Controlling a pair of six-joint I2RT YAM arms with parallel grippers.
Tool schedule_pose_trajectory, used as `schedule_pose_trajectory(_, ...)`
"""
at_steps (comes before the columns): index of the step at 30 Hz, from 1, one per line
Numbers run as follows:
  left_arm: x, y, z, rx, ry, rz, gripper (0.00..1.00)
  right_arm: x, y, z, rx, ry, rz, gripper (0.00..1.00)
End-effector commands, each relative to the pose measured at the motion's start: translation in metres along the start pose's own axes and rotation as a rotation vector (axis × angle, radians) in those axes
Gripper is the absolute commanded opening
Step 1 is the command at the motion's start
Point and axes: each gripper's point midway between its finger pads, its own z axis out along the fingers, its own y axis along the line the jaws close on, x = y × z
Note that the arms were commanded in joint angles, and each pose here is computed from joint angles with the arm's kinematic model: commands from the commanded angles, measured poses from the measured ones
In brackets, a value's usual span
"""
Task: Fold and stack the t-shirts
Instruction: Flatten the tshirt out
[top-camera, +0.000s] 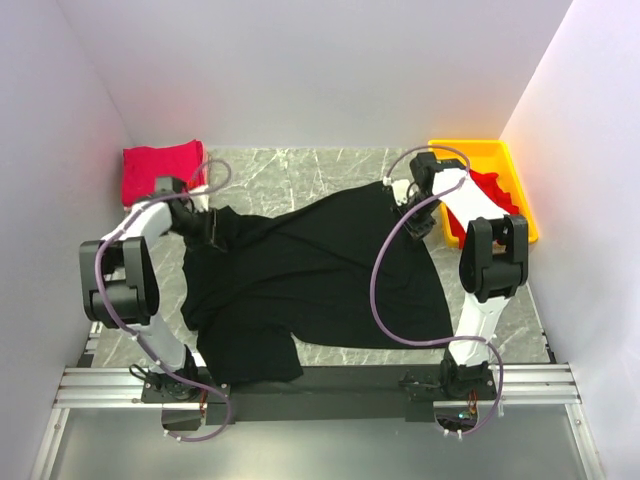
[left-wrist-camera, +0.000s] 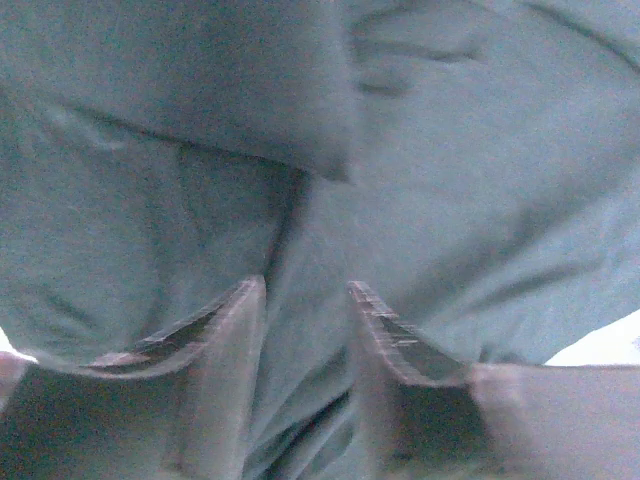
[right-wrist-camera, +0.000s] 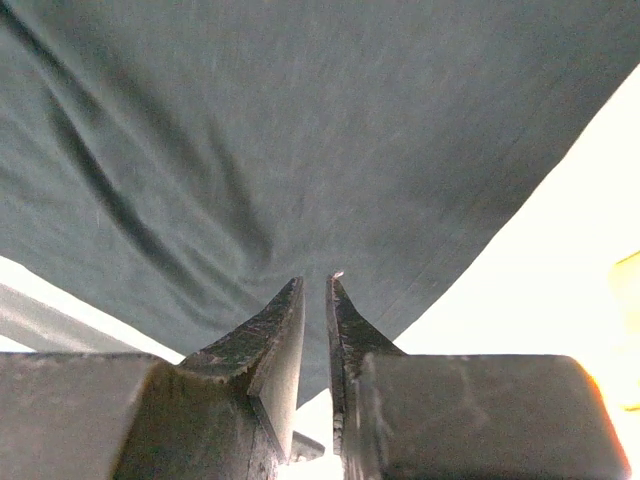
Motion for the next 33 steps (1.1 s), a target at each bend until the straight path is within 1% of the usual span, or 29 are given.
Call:
schedule_pose_trajectory(1, -0.028, -0.029, -0.050, 0.159, -0.085, 0.224, 0.50, -0.039, -0.009, -0.012, 0.045, -0.093, -0.014, 0.22)
schedule_pose_trajectory(3, -0.051, -0.034, -0.073, 0.167, -0.166, 0.302, 0.56, -0.057, -0.014, -0.014, 0.049, -0.124, -0.014, 0.22)
schedule_pose_trajectory(4, -0.068, -0.039, -0.084, 0.170, -0.217, 0.374, 0.61, -0.063, -0.014, -0.014, 0.051, -0.132, -0.013, 0.23)
schedule_pose_trajectory(5, -0.077, -0.041, -0.087, 0.169, -0.240, 0.404, 0.63, -0.066, -0.019, -0.007, 0.056, -0.121, -0.007, 0.22)
schedule_pose_trajectory(6, -0.089, -0.038, -0.083, 0.159, -0.260, 0.425, 0.64, -0.078, -0.022, -0.010, 0.070, -0.149, -0.013, 0.23)
schedule_pose_trajectory(7, -0.109, -0.040, -0.088, 0.133, -0.294, 0.444, 0.68, -0.083, -0.025, -0.009, 0.077, -0.154, -0.002, 0.23)
schedule_pose_trajectory(8, -0.118, -0.038, -0.084, 0.115, -0.295, 0.446, 0.71, -0.087, -0.031, -0.002, 0.091, -0.146, 0.010, 0.23)
schedule_pose_trajectory(9, -0.125, -0.031, -0.067, 0.092, -0.263, 0.402, 0.72, -0.099, -0.034, -0.006, 0.105, -0.175, 0.013, 0.24)
schedule_pose_trajectory(10, -0.140, -0.040, -0.063, 0.069, -0.272, 0.424, 0.72, -0.104, -0.037, -0.004, 0.114, -0.181, 0.030, 0.24)
schedule_pose_trajectory(11, -0.145, -0.033, -0.055, 0.014, -0.253, 0.415, 0.71, -0.113, -0.044, -0.003, 0.143, -0.198, 0.035, 0.24)
schedule_pose_trajectory(12, -0.144, -0.029, -0.037, 0.000, -0.212, 0.409, 0.71, -0.117, -0.047, -0.003, 0.156, -0.205, 0.037, 0.25)
schedule_pose_trajectory(13, -0.147, -0.038, -0.028, -0.008, -0.205, 0.439, 0.70, -0.122, -0.047, -0.001, 0.164, -0.212, 0.030, 0.25)
schedule_pose_trajectory(14, -0.148, -0.031, -0.022, -0.038, -0.200, 0.435, 0.70, -0.124, -0.050, 0.003, 0.175, -0.209, 0.031, 0.26)
schedule_pose_trajectory(15, -0.147, -0.029, -0.009, -0.090, -0.174, 0.445, 0.71, -0.131, -0.057, 0.002, 0.215, -0.227, 0.026, 0.29)
schedule_pose_trajectory(16, -0.149, -0.032, -0.002, -0.113, -0.174, 0.453, 0.70, -0.134, -0.059, 0.003, 0.231, -0.232, 0.023, 0.30)
schedule_pose_trajectory(17, -0.150, -0.028, 0.003, -0.134, -0.168, 0.444, 0.70, -0.139, -0.061, 0.005, 0.254, -0.237, 0.018, 0.31)
schedule_pose_trajectory(18, -0.148, -0.017, 0.012, -0.192, -0.142, 0.409, 0.70, -0.143, -0.068, 0.004, 0.297, -0.247, 0.023, 0.31)
schedule_pose_trajectory(21, -0.157, -0.007, 0.020, -0.244, -0.150, 0.377, 0.70, -0.157, -0.078, 0.004, 0.352, -0.299, 0.058, 0.32)
schedule_pose_trajectory(28, -0.168, -0.007, 0.022, -0.252, -0.182, 0.352, 0.68, -0.188, -0.098, 0.002, 0.442, -0.436, 0.143, 0.34)
schedule_pose_trajectory(29, -0.168, -0.007, 0.022, -0.253, -0.182, 0.352, 0.68, -0.196, -0.107, -0.001, 0.482, -0.464, 0.160, 0.35)
schedule_pose_trajectory(32, -0.171, -0.008, 0.019, -0.249, -0.189, 0.340, 0.68, -0.211, -0.120, 0.003, 0.526, -0.500, 0.219, 0.37)
schedule_pose_trajectory(33, -0.172, -0.010, 0.017, -0.246, -0.191, 0.336, 0.68, -0.214, -0.123, 0.005, 0.536, -0.504, 0.235, 0.40)
